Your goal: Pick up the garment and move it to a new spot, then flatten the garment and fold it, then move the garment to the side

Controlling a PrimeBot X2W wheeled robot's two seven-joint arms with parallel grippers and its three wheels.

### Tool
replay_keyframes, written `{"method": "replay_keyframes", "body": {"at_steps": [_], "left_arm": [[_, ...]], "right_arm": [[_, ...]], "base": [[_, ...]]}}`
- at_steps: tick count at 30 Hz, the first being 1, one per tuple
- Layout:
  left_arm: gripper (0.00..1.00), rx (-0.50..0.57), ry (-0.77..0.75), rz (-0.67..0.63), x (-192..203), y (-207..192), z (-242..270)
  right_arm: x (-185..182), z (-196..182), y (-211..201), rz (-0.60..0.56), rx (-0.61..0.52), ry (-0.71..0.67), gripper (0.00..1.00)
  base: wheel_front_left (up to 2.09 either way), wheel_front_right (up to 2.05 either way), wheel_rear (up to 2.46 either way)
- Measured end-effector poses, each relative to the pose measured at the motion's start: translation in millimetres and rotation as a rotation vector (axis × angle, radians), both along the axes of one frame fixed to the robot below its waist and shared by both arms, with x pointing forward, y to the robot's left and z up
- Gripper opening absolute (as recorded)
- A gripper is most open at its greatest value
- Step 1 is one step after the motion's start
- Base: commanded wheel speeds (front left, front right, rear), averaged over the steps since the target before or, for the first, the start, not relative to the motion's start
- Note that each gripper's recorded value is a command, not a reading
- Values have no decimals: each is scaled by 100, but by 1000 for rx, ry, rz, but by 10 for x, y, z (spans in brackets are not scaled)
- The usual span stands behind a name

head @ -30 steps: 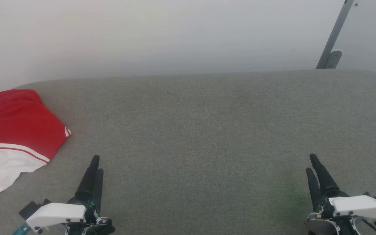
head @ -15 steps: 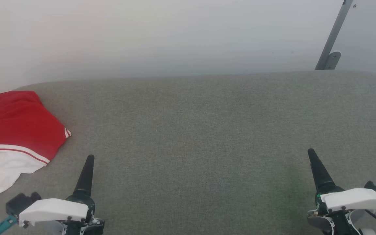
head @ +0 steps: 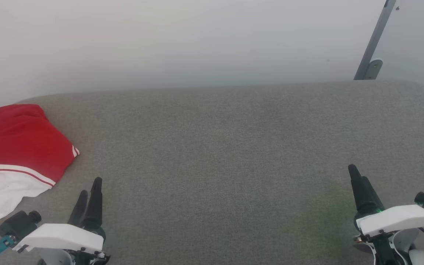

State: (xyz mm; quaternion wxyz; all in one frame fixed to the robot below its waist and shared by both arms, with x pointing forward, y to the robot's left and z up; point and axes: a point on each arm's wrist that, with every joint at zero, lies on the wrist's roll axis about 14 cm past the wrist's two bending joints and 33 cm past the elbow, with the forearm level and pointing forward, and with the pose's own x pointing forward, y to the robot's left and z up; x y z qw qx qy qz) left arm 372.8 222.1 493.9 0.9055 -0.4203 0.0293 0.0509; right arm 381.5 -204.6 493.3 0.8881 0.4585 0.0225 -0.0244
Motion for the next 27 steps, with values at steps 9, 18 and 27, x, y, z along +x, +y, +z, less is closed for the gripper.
{"method": "replay_keyframes", "body": {"at_steps": [9,18,27], "left_arm": [[100,175,-19,0,-5,75,64],[100,294,-57,-3,-7,104,154],[100,396,-94,-13,-4,106,241]], "right_arm": [[14,43,-52,1,-155,-1,100],[21,72,-126,-17,-267,-5,100],[30,109,-163,-25,-355,-12,100]], "base": [[0,0,0],[0,0,0],[0,0,0]]}}
